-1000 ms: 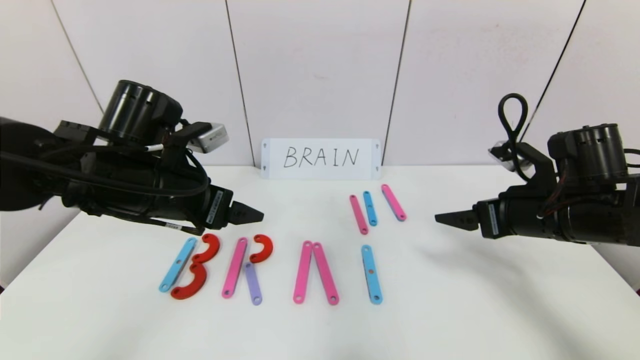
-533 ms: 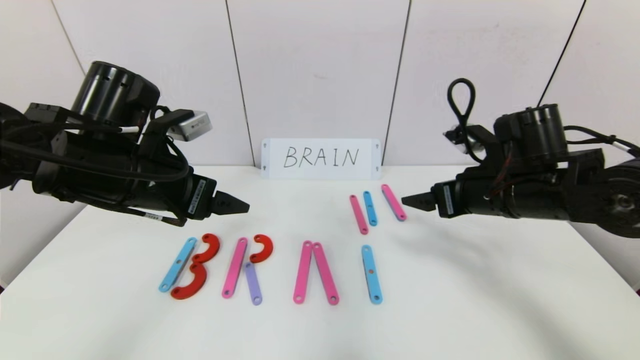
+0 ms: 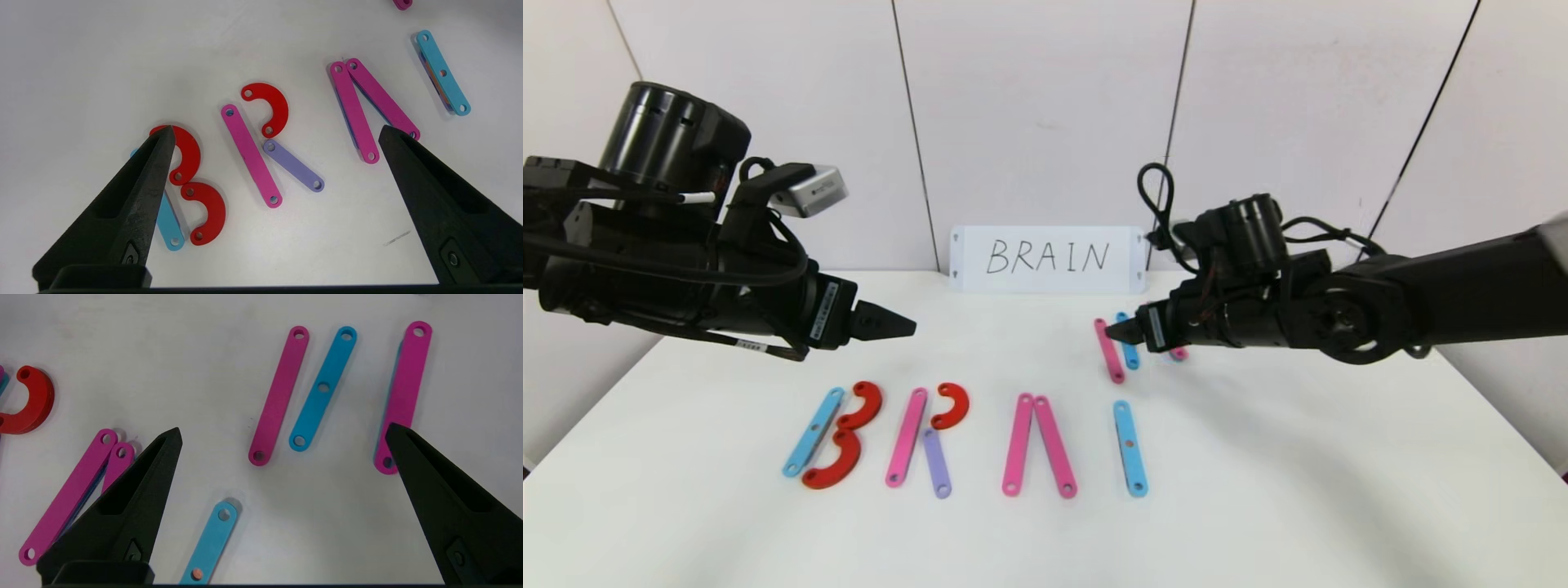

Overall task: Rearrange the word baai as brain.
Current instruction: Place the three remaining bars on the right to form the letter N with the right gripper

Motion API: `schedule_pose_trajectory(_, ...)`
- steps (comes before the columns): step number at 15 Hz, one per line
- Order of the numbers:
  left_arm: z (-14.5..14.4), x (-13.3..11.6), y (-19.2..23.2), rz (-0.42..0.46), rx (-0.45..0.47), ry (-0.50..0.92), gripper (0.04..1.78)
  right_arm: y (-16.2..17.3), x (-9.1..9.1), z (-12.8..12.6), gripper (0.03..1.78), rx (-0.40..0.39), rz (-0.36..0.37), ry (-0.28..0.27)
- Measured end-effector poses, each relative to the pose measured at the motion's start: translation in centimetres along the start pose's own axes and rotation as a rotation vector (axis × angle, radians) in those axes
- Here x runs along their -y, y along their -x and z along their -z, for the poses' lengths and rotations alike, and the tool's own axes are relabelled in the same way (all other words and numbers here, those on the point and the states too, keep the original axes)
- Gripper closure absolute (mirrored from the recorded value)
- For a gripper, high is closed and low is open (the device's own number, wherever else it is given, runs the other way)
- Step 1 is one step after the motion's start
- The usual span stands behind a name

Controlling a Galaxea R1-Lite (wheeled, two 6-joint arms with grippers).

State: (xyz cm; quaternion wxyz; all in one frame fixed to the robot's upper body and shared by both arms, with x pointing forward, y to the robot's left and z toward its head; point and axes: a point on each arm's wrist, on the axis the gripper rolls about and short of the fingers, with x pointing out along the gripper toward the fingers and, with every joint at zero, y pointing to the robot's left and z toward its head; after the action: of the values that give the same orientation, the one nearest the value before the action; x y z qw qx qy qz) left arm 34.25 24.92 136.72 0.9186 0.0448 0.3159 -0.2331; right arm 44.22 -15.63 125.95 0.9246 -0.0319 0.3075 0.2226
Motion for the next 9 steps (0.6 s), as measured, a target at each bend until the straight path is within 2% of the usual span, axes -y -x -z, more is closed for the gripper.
schedule_pose_trajectory(9, 0.2, 0.1, -0.7, 0.006, -0.022, -0.003, 0.08, -7.2, -1.2, 0.9, 0.07, -0.033, 0.011, 0.003)
